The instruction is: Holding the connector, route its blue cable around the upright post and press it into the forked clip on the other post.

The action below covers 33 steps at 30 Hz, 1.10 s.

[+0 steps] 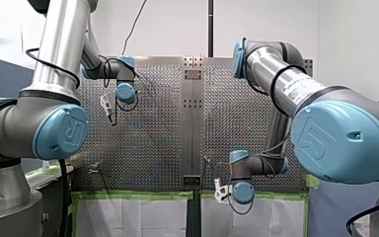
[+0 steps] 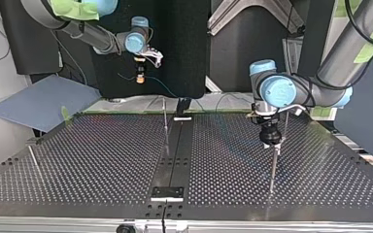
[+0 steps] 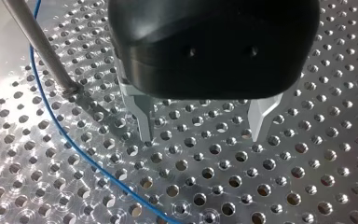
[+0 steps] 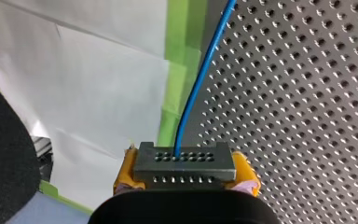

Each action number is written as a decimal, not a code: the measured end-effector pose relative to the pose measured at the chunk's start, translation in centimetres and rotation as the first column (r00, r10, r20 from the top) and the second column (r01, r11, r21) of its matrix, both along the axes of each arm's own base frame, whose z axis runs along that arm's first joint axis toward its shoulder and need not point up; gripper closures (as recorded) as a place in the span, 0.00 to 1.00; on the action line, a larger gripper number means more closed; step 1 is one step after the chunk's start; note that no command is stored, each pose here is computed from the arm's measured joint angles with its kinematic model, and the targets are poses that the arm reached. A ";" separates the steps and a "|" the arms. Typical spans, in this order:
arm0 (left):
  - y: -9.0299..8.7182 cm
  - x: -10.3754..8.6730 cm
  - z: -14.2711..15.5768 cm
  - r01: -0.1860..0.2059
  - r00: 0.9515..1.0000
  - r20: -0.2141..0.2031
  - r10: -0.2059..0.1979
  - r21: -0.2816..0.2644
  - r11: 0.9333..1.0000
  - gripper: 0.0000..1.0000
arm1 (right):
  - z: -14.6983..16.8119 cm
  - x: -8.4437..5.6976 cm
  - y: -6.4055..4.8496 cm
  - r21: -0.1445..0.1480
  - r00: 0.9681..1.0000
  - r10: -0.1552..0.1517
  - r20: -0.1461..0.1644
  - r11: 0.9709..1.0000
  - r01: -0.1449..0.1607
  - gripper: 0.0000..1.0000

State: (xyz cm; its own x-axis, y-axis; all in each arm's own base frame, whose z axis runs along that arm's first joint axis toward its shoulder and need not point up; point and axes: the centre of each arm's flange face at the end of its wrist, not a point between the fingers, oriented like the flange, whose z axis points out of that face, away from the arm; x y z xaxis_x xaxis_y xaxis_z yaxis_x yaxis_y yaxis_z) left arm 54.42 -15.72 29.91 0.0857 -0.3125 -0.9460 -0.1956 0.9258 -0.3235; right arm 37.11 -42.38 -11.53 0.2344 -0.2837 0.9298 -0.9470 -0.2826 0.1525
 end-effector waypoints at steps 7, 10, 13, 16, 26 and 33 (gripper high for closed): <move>0.1 -0.2 -0.1 -0.015 1.000 -0.013 0.015 0.002 1.000 0.00 | 2.4 -0.5 0.3 -0.028 1.000 -0.008 0.013 1.000 0.008 1.00; 0.2 -0.2 -0.2 -0.022 1.000 -0.018 0.022 0.003 1.000 0.00 | 3.7 -0.6 0.4 -0.043 1.000 -0.007 0.023 0.999 0.008 1.00; 0.3 -0.3 -0.2 -0.034 0.999 -0.024 0.034 0.004 0.999 0.00 | 4.9 -0.7 0.4 -0.055 1.000 -0.005 0.030 0.998 0.006 1.00; 0.4 -0.4 -0.3 -0.045 0.998 -0.031 0.045 0.006 0.999 0.00 | 6.2 -0.7 0.4 -0.071 0.999 -0.003 0.036 0.997 0.006 1.00; 0.4 -0.8 -0.4 -0.072 0.996 -0.052 0.073 0.022 0.997 0.00 | 8.6 -1.1 0.2 -0.098 0.999 -0.006 0.050 0.995 0.011 1.00; 0.1 -1.1 -0.5 -0.073 0.995 -0.063 0.075 0.025 0.997 0.00 | 8.6 -1.5 0.0 -0.098 0.999 -0.005 0.054 0.995 0.010 1.00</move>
State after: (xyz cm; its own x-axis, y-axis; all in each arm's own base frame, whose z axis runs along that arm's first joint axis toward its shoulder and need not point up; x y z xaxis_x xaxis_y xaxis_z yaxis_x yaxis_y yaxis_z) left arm 53.32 -15.66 29.38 0.0471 -0.2863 -0.9570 -0.2835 0.9148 -0.2876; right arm 35.64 -42.43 -2.90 0.1816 -0.1919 0.9645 -0.9567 -0.2615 0.1281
